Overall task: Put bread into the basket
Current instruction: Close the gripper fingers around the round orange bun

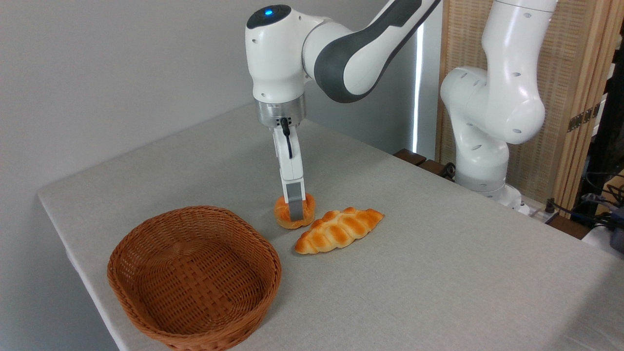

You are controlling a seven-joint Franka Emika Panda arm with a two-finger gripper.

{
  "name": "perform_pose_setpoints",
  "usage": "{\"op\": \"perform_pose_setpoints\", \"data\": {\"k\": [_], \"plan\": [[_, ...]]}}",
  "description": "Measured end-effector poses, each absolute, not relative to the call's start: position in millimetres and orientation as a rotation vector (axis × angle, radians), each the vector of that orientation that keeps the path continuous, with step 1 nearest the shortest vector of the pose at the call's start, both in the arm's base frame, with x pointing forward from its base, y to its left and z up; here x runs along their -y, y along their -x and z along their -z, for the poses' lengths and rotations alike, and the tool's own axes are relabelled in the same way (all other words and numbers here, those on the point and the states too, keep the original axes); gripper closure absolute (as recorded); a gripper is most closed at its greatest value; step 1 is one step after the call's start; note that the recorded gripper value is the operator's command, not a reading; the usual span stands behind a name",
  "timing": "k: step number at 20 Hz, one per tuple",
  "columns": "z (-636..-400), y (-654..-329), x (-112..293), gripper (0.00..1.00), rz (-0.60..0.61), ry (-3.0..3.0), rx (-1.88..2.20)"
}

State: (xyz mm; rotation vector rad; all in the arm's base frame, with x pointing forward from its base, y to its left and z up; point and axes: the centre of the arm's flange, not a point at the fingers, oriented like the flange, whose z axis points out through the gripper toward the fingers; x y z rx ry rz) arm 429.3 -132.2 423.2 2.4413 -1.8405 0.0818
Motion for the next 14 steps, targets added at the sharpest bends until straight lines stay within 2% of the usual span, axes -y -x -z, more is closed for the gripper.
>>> {"op": "perform_pose_setpoints", "data": {"k": [1, 5, 14], "plan": [[-423.1, -429.2, 132.2, 0.36, -0.081, -2.441, 1.840], [-422.8, -429.1, 132.2, 0.61, -0.081, -2.441, 1.840], [-422.7, -429.1, 132.2, 0.68, -0.080, -2.441, 1.840]]}}
